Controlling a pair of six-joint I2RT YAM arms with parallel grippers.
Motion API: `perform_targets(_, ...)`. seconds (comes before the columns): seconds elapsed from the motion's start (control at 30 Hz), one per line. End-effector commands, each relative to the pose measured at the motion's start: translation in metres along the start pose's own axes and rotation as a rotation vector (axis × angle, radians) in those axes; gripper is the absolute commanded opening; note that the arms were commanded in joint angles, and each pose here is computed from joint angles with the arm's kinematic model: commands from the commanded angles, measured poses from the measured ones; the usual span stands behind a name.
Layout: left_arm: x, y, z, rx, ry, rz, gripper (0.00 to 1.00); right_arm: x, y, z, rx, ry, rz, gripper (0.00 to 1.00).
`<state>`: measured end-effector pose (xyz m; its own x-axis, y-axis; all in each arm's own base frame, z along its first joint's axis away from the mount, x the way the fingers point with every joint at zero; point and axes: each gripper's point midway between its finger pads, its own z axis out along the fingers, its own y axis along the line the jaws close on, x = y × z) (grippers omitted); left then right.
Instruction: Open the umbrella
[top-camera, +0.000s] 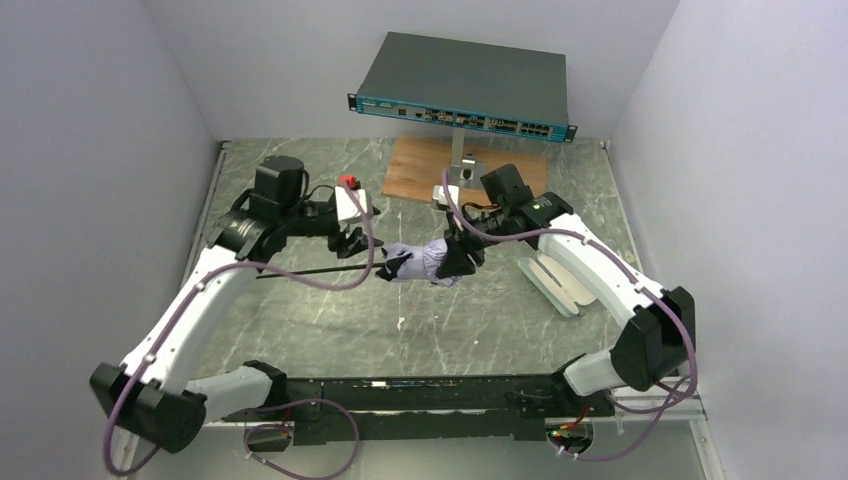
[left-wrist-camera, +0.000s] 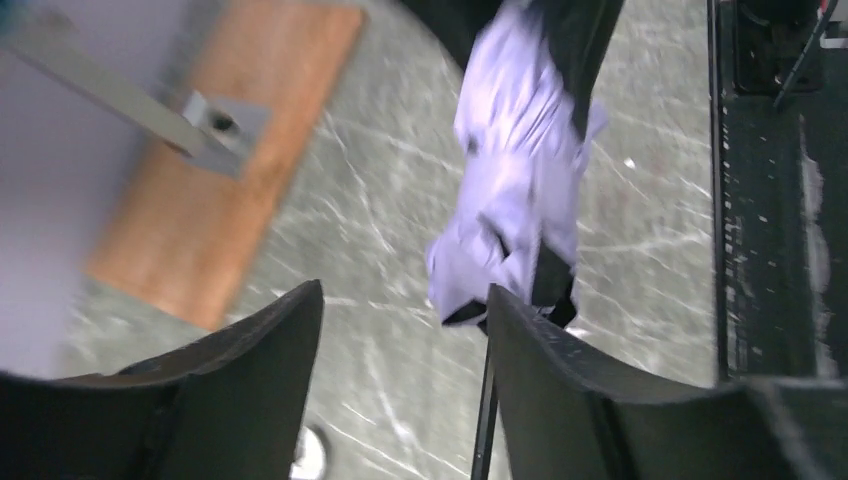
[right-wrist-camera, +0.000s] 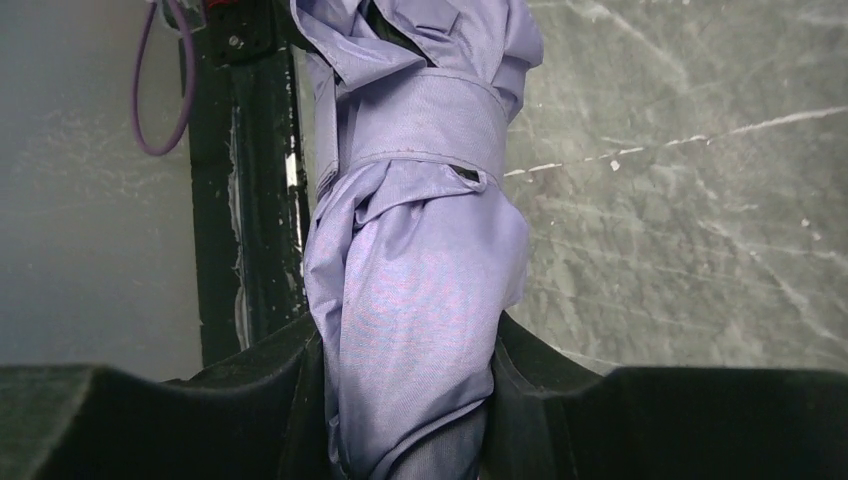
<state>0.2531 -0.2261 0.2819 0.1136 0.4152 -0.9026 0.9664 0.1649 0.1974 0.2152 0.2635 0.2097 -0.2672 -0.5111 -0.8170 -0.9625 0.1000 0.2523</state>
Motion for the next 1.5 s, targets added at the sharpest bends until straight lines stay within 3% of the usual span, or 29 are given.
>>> perform_targets(0.0, -0.068, -0.013, -0.009, -0.004, -0.153, 0.26, 0.58, -0.026, 0.002, -0.001, 0.012, -0.031, 0.077, 0.0)
perform_targets(0.07, -0.069, -0.034, 0.003, 0.08, -0.127, 0.33, 0.49, -0.026, 0.002, 0.001, 0.026, -0.032, 0.088, 0.0)
perform_targets(0.23, -0.062, -0.066, 0.031, 0.189, -0.088, 0.41, 0.43, -0.03, 0.004, 0.001, 0.032, -0.043, 0.082, 0.0)
perform_targets(0.8, 0.01, -0.065, 0.059, 0.171, 0.124, 0.354, 0.46, -0.04, 0.014, -0.01, 0.044, -0.086, -0.018, 0.0)
perform_targets(0.97, 0.006, -0.063, 0.059, 0.168, 0.108, 0.353, 0.34, -0.04, 0.015, -0.009, 0.039, -0.088, -0.021, 0.0)
perform_targets(1.17, 0.001, -0.049, 0.061, 0.085, 0.106, 0.328, 0.52, -0.04, 0.015, -0.009, 0.037, -0.087, -0.05, 0.0)
perform_targets(1.47, 0.0, -0.032, 0.061, 0.018, 0.125, 0.341, 0.55, -0.038, 0.014, -0.008, 0.034, -0.076, -0.058, 0.0)
